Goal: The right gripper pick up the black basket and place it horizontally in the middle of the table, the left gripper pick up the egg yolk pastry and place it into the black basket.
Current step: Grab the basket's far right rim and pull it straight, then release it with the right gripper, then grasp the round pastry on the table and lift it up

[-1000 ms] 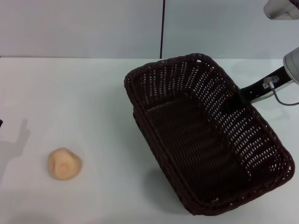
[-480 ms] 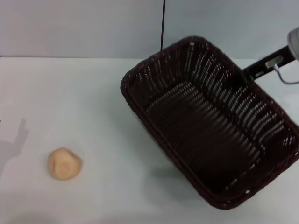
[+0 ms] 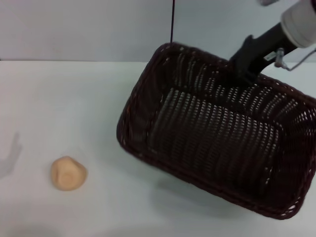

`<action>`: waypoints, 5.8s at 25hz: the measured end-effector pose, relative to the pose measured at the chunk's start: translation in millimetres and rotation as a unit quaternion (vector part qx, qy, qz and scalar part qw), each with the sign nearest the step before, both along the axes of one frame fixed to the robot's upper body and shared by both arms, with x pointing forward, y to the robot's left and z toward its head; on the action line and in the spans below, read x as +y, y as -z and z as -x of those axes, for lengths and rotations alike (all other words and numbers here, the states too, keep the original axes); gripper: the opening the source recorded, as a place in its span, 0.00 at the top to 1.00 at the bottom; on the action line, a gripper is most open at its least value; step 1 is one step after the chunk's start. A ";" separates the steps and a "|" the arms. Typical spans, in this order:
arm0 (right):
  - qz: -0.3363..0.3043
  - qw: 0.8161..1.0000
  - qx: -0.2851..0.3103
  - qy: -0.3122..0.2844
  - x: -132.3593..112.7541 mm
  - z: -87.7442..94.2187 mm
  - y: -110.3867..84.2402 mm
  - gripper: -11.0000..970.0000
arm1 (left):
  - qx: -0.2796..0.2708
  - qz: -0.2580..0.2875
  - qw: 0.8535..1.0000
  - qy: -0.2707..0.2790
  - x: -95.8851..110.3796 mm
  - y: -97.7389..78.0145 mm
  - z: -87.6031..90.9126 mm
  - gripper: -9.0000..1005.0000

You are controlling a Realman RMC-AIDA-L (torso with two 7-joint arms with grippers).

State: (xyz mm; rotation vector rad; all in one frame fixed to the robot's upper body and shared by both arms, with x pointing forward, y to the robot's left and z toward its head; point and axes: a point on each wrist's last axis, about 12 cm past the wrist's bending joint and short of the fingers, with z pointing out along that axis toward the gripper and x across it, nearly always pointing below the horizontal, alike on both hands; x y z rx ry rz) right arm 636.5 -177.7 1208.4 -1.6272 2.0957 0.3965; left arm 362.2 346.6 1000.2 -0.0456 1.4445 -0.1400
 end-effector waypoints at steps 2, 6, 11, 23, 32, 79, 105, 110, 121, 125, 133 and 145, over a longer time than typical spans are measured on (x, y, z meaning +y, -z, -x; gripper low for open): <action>0.012 0.999 -0.013 -0.048 11.0 0.2 1.4 0.82 | -0.003 0.000 1.000 -0.003 1.2 -0.6 6.6 0.19; 0.044 0.992 -0.031 -0.117 34.0 4.1 11.4 0.81 | -0.007 0.001 1.000 -0.008 1.3 -1.1 16.3 0.19; 0.063 0.984 -0.058 -0.154 53.3 6.5 26.7 0.79 | -0.008 0.003 1.000 0.001 -1.9 -0.8 22.6 0.19; 0.013 0.983 -0.071 -0.167 63.8 10.8 39.3 0.75 | -0.012 0.008 1.000 0.004 -4.6 -1.5 20.2 0.19; -0.020 0.986 -0.055 -0.153 63.0 14.9 45.4 0.72 | -0.014 0.013 1.000 0.006 -5.8 -1.6 18.6 0.19; -0.025 0.985 -0.131 -0.108 37.8 27.5 85.8 0.31 | 0.063 0.086 0.979 0.174 24.0 -15.9 -3.6 0.19; -0.029 0.991 -0.082 -0.102 27.0 40.9 21.3 0.31 | 0.075 0.094 0.975 0.185 17.6 -11.7 -3.8 0.19; -0.031 0.992 -0.075 -0.099 24.0 44.0 13.8 0.31 | 0.078 0.095 0.975 0.186 16.7 -10.5 -1.1 0.19; -0.134 0.982 -0.135 -0.004 -31.7 70.9 -17.5 0.31 | 0.095 0.058 0.969 0.220 28.4 -17.7 -1.1 0.19; -0.257 0.956 -0.131 0.055 -69.0 88.3 -23.4 0.31 | 0.140 0.028 0.944 0.298 36.1 -31.1 -15.0 0.20; -0.440 0.867 -0.154 0.174 -148.3 125.9 0.7 0.31 | 0.208 -0.019 0.898 0.387 28.8 -38.7 -36.0 0.23; -0.523 0.805 -0.162 0.228 -180.4 153.8 38.5 0.31 | 0.248 -0.071 0.888 0.381 15.4 -18.3 -54.5 0.27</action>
